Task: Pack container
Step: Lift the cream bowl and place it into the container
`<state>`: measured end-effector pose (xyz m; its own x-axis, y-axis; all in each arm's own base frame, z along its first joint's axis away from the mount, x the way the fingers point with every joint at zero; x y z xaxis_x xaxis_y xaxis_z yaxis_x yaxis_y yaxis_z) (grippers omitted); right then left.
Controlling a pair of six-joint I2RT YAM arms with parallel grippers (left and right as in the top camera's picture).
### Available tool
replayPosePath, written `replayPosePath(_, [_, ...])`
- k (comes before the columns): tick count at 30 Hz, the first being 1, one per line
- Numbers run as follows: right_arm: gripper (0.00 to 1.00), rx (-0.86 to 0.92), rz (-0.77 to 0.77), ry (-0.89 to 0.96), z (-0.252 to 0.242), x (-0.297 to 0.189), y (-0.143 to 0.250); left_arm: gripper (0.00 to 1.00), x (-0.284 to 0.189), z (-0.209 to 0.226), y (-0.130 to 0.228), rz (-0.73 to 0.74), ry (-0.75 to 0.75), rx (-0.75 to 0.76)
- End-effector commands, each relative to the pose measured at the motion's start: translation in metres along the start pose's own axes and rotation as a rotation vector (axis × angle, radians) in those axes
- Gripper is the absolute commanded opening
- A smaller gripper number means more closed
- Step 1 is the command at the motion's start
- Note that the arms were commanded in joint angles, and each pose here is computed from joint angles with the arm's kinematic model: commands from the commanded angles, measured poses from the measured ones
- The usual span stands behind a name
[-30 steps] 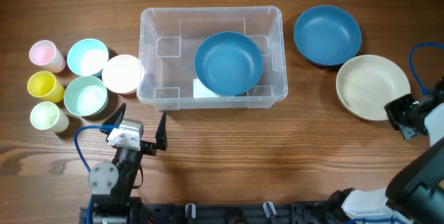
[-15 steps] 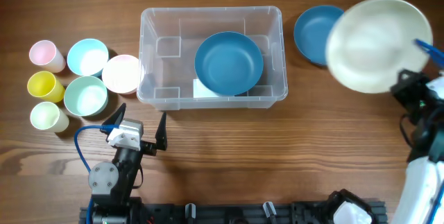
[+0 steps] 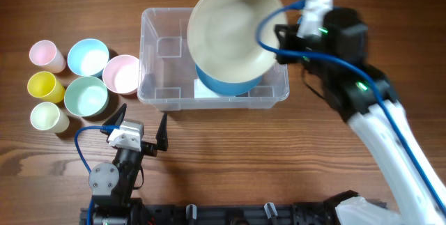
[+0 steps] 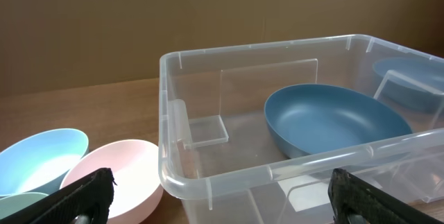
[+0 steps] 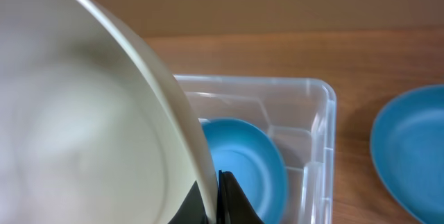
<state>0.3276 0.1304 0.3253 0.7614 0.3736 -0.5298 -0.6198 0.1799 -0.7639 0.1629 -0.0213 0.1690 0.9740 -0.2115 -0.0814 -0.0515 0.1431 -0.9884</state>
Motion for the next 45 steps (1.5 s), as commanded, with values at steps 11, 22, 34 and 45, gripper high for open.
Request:
replayPosePath(11, [0.04,-0.098,0.253,0.217,-0.024,0.117,0.038,1.0,0.0,0.001,0.003,0.002,-0.005,0.011])
replayPosePath(22, [0.49,-0.09,0.302,0.144,-0.022,0.138,0.052,1.0,0.0,0.001,0.003,0.002,-0.005,0.011])
replayPosePath(34, [0.5,0.087,0.156,0.323,-0.041,0.065,-0.015,1.0,0.0,0.001,0.003,0.002,-0.005,0.011])
replayPosePath(45, [0.52,0.398,0.136,0.637,-0.195,0.0,-0.044,1.0,0.0,0.001,0.003,0.002,-0.005,0.011])
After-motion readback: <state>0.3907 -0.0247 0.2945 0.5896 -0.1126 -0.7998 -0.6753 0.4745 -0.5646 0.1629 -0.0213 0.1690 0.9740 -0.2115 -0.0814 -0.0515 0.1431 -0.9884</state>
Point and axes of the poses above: each gripper's point midway between its finger pads, its own x axis out along the fingers, its own z axis along the line the jaws close on, y = z × x, the point moved 8 cm from there along -x, back along the fingers, and after that the axes turned 6 degrees about x, right-handed, at the moved point
